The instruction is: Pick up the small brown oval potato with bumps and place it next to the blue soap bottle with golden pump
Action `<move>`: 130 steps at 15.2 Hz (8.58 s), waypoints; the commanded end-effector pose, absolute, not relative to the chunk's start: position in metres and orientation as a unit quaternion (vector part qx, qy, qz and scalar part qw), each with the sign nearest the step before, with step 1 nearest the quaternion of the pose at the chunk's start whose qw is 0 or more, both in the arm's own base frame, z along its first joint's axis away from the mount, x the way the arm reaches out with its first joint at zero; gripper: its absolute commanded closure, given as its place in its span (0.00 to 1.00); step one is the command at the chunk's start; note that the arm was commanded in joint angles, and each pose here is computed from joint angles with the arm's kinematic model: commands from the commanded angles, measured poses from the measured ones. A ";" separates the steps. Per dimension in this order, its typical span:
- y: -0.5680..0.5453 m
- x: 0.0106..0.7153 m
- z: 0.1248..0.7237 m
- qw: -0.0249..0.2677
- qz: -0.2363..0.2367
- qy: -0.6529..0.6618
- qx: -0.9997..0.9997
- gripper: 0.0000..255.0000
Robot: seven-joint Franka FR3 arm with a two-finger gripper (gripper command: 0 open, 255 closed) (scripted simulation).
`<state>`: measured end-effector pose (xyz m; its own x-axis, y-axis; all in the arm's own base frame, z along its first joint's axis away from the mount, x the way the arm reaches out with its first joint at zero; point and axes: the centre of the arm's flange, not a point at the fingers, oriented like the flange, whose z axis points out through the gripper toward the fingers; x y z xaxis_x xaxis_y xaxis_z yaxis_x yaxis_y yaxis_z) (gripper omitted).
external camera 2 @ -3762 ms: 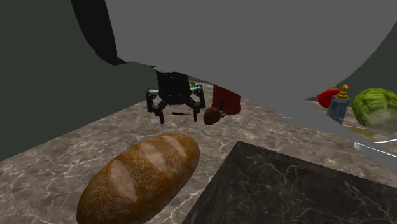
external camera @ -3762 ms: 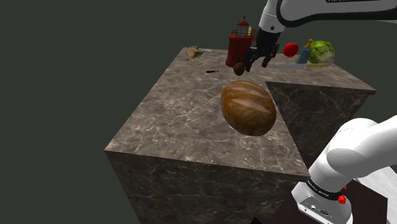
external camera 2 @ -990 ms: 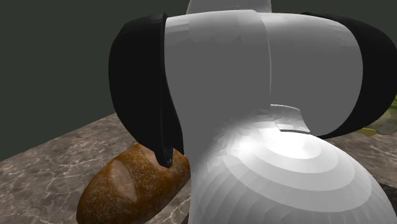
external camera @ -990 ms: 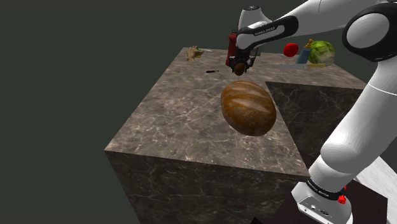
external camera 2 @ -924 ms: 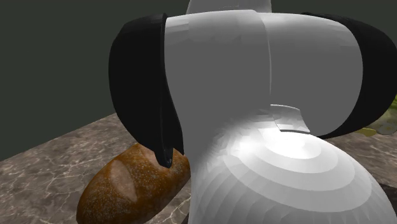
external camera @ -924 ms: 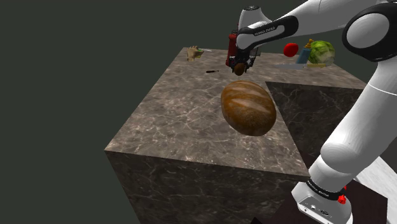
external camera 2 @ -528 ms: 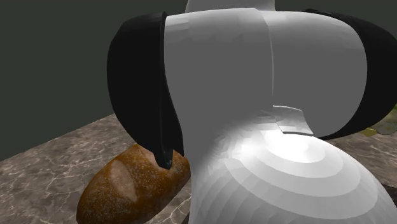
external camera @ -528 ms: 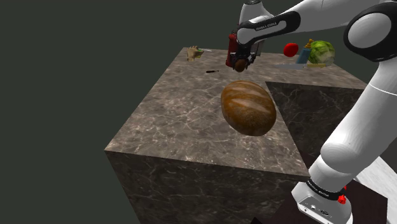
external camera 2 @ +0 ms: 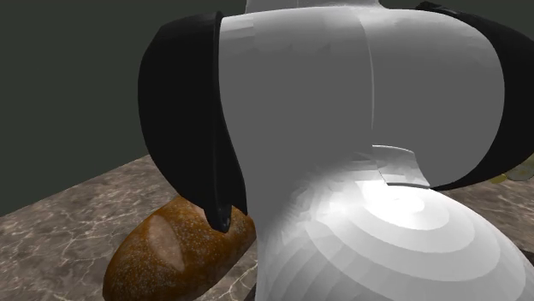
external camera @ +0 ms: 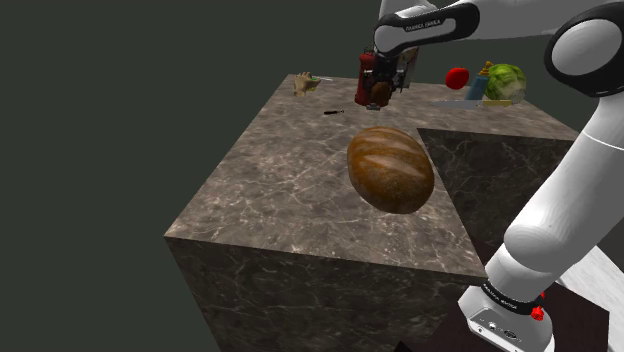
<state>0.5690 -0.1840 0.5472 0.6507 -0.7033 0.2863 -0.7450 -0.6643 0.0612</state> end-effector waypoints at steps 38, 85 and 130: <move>-0.217 0.549 0.734 0.087 0.120 -0.400 0.904 1.00; -0.502 0.370 0.619 0.087 0.120 -0.400 0.904 1.00; -0.489 0.363 0.544 0.087 0.120 -0.400 0.904 0.00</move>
<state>0.3631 -0.4898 0.5437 0.6507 -0.7033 0.2863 -0.7450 -0.6643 0.0613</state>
